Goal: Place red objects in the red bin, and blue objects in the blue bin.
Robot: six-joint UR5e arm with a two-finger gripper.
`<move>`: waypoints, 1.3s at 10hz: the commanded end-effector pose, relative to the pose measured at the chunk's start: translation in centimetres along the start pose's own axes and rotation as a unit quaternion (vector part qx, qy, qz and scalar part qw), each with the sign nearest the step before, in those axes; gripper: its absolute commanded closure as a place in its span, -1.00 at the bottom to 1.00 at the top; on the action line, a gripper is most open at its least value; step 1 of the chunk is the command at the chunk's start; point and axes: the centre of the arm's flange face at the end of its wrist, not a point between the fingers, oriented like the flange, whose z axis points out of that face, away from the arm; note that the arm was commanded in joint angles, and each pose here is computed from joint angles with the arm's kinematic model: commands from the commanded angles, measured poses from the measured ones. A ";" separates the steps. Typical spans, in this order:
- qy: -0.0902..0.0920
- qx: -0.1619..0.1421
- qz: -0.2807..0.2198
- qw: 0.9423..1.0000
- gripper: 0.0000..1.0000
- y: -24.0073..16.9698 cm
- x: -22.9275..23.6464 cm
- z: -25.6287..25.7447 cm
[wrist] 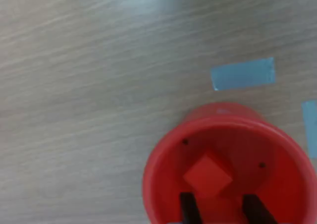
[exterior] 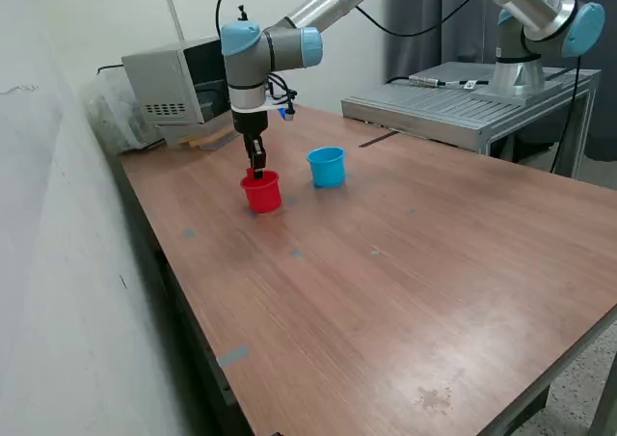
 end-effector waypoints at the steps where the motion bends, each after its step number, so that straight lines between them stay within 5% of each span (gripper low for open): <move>1: -0.025 0.005 0.001 1.000 -1.00 -0.7 -0.6 -0.1; 6: -0.022 -0.011 -0.012 1.000 -1.00 -3.0 -0.9 -7.2; 8: -0.018 0.015 -0.111 0.994 -1.00 -6.6 1.8 -12.4; 10: -0.016 0.003 -0.118 0.993 -1.00 -11.4 1.2 -18.3; 12: 0.028 -0.012 -0.123 0.992 -1.00 -17.5 0.8 -24.6; 13: 0.036 -0.020 -0.116 0.992 -1.00 -20.8 0.0 -27.7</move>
